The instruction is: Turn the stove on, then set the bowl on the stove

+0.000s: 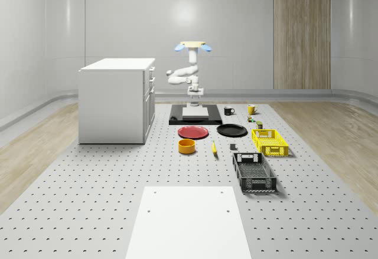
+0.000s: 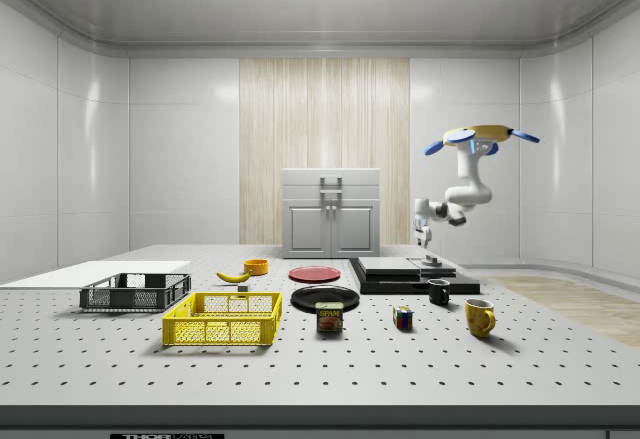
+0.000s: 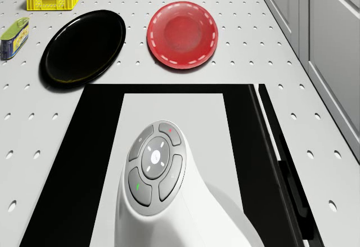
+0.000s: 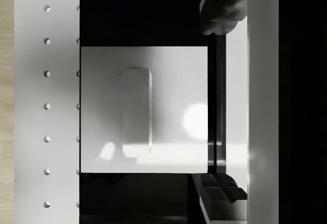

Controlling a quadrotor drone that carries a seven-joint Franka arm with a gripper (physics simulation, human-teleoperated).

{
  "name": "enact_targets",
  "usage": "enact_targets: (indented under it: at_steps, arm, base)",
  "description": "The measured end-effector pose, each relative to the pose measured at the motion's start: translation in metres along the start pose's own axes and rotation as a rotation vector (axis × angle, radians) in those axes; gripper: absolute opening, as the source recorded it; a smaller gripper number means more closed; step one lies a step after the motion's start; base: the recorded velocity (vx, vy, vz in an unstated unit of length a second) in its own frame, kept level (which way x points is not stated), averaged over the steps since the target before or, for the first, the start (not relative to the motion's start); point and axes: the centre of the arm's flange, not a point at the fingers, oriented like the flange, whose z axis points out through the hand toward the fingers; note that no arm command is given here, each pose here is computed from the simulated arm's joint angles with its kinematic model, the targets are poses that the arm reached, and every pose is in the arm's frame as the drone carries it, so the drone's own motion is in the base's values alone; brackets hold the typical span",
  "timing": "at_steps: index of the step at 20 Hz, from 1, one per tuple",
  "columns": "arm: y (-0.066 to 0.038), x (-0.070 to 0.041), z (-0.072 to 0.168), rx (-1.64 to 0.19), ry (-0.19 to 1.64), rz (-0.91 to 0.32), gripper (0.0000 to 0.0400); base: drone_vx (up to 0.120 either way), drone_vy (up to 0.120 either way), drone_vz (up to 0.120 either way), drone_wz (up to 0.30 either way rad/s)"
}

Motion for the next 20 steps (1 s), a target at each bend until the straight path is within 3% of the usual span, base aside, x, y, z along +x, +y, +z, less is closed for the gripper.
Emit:
enact_targets:
  at_steps: [2, 20]
  arm:
    - [0.0000, 0.0000, -0.0007, 0.000, 0.000, 0.000, 0.0400]
    - [0.0000, 0.0000, -0.0020, 0.000, 0.000, 0.000, 0.0400]
  base:
    - [0.060, -0.100, 0.000, 0.000]
    - [0.120, 0.000, 0.000, 0.000]
